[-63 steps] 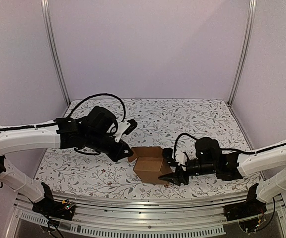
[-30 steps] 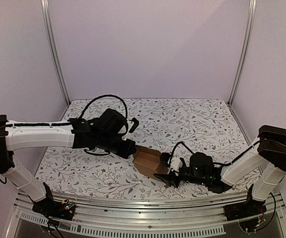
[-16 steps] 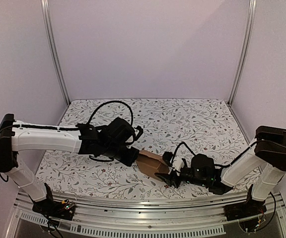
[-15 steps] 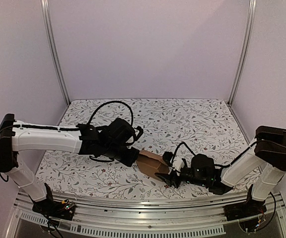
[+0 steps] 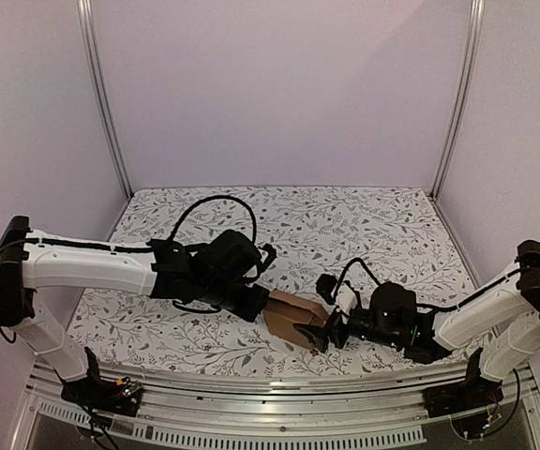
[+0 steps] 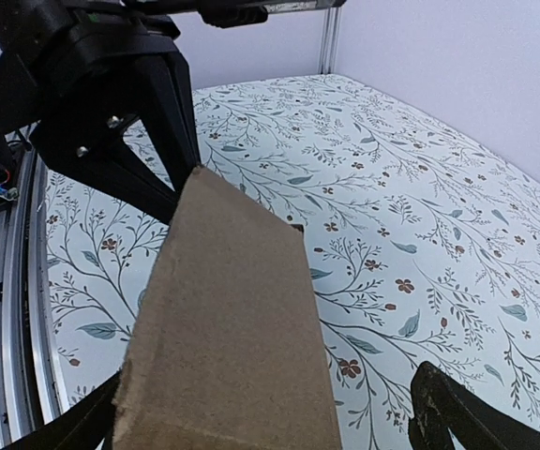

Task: Fold the paper box

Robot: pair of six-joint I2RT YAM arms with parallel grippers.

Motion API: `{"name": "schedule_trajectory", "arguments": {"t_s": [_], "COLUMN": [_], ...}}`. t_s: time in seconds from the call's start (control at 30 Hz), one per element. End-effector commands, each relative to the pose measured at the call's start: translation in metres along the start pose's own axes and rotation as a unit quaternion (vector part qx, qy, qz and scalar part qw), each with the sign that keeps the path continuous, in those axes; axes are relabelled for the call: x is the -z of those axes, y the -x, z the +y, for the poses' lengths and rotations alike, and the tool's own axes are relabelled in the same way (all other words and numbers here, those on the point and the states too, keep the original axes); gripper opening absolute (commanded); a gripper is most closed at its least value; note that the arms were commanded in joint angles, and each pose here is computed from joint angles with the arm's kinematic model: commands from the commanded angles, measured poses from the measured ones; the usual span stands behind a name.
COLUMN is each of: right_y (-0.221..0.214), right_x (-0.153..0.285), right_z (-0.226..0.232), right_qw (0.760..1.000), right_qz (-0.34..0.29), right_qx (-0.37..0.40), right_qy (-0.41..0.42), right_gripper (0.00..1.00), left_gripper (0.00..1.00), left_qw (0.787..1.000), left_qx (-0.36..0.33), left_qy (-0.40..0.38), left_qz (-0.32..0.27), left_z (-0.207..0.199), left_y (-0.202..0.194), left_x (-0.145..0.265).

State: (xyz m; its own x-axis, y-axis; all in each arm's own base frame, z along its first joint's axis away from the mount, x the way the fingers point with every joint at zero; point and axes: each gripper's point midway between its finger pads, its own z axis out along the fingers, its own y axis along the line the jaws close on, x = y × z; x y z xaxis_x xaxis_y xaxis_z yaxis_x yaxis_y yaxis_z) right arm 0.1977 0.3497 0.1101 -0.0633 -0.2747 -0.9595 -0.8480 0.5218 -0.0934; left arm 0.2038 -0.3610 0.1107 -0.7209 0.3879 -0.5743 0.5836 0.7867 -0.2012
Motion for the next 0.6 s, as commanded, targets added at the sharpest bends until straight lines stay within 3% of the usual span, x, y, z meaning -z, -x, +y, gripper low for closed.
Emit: {"name": "schedule_trajectory", "arguments": {"t_s": [0.0, 0.2, 0.4, 0.57], "right_y": [-0.01, 0.023, 0.034, 0.027], "right_x": [0.021, 0.061, 0.091, 0.097], "right_z": [0.001, -0.015, -0.022, -0.025], "right_qw": [0.999, 0.996, 0.988, 0.982], "right_qz": [0.05, 0.066, 0.126, 0.16], "right_qx": [-0.012, -0.058, -0.078, -0.084], "right_qy": [0.007, -0.022, -0.036, -0.046], "right_gripper": [0.99, 0.99, 0.99, 0.87], "left_gripper": [0.0, 0.0, 0.0, 0.0], "left_qw": [1.0, 0.999, 0.997, 0.994], "left_qx": [0.018, 0.041, 0.061, 0.079], "left_qy": [0.005, 0.021, 0.038, 0.059], "left_qz": [-0.001, -0.014, -0.026, -0.037], "left_z": [-0.009, -0.011, -0.017, -0.016], "left_y": [0.0, 0.006, 0.012, 0.015], "left_x": [-0.006, -0.01, -0.011, -0.009]}}
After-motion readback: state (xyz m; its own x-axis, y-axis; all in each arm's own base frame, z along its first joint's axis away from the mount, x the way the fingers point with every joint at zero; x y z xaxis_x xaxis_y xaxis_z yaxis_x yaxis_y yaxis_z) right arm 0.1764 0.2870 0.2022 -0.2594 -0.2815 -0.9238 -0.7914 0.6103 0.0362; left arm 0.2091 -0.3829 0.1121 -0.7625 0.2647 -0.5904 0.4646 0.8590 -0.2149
